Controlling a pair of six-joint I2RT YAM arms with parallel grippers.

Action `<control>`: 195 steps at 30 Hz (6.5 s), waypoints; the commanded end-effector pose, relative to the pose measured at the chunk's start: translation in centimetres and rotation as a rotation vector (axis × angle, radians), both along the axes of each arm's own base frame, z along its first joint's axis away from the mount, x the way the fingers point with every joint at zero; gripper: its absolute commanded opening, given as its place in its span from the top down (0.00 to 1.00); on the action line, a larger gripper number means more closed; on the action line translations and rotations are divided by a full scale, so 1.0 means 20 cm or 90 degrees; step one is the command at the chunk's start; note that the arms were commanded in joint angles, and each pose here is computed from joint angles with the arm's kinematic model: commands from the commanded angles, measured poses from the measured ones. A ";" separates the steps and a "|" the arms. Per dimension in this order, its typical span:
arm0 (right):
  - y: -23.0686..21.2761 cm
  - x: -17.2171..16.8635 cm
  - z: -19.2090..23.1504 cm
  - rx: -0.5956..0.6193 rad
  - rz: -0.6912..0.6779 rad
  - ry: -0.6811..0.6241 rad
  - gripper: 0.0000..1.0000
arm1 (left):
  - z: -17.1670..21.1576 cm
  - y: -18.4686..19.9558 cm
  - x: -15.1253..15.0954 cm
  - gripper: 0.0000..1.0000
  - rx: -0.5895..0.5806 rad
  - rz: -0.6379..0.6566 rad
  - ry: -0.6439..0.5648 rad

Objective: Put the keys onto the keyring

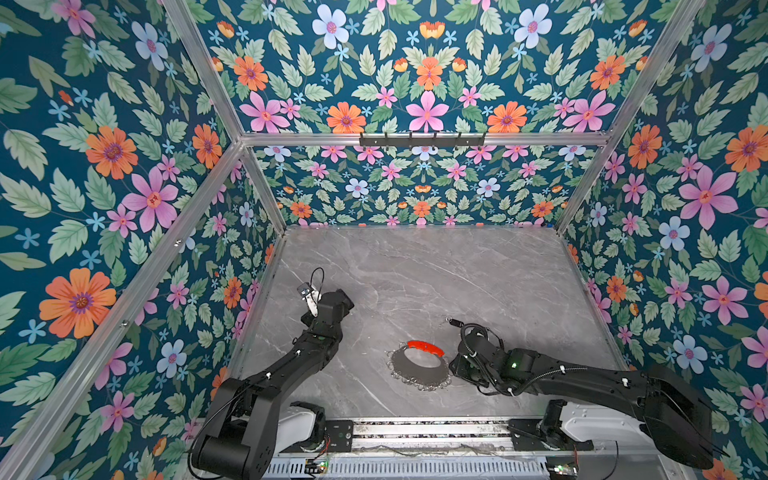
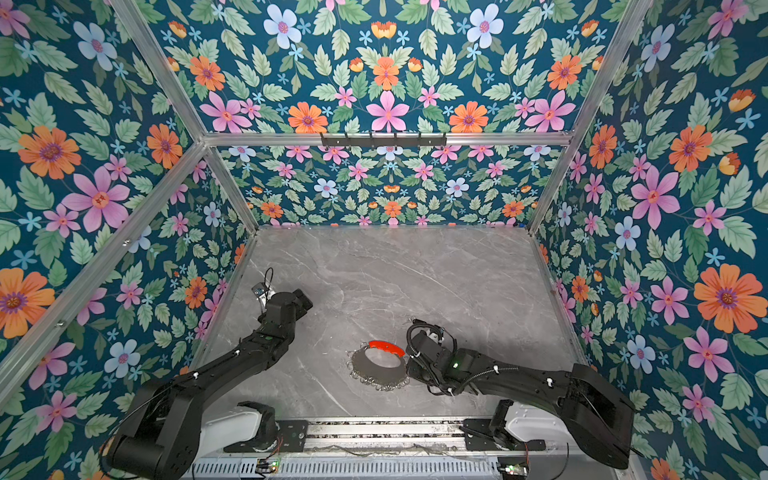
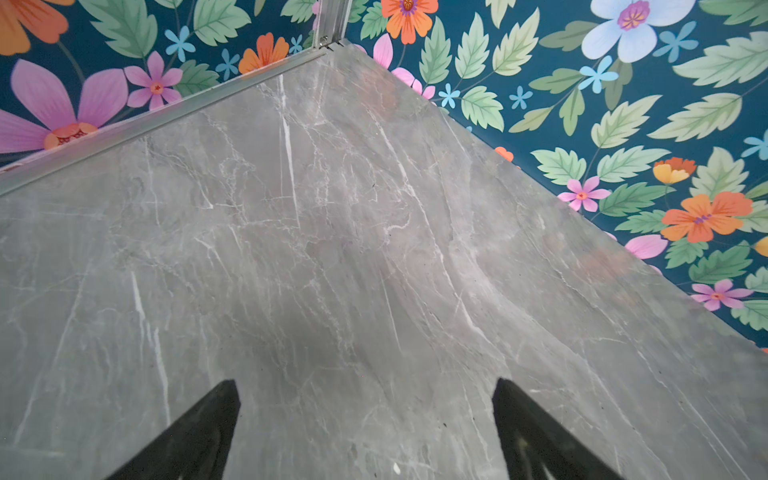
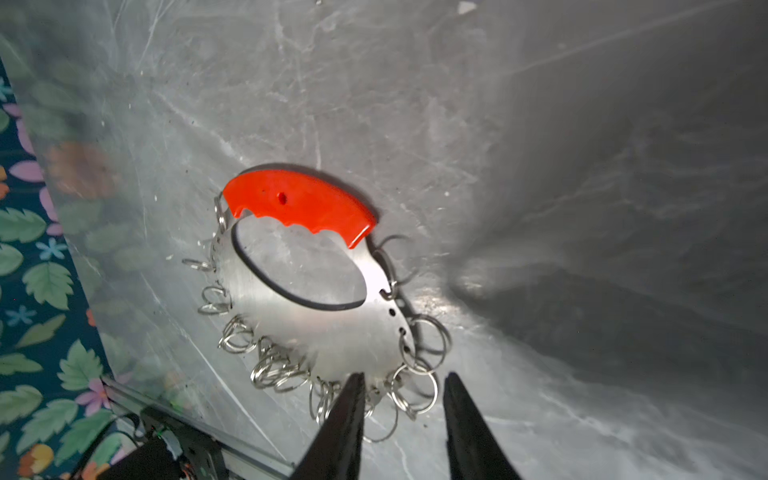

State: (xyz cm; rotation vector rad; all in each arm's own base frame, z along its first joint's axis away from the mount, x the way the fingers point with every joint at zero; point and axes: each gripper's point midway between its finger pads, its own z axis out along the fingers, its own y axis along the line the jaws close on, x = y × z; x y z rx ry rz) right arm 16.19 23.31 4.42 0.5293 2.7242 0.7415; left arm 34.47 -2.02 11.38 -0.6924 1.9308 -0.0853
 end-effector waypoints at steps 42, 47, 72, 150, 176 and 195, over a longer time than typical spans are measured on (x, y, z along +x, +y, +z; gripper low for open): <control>0.02 -0.02 -0.13 0.060 -0.319 0.073 0.95 | 0.02 -0.05 0.04 0.04 -0.007 -0.029 -0.007; 0.02 0.03 -0.05 0.001 -0.263 0.008 1.00 | 0.02 -0.05 0.05 0.04 -0.005 -0.031 -0.006; 0.37 0.79 0.24 -0.032 0.154 -0.104 1.00 | 0.06 -0.28 -0.19 0.15 -0.103 -0.228 -0.030; -0.43 0.81 0.34 -0.334 -0.060 -0.428 0.58 | -0.26 -1.57 -0.28 0.35 -0.119 -0.495 0.234; -0.41 0.83 0.31 -0.350 -0.045 -0.416 0.58 | -0.36 -1.49 -0.16 0.35 -0.075 -0.435 0.251; -0.41 0.83 0.30 -0.349 -0.044 -0.412 0.58 | -0.29 -1.64 -0.17 0.34 -0.088 -0.487 0.241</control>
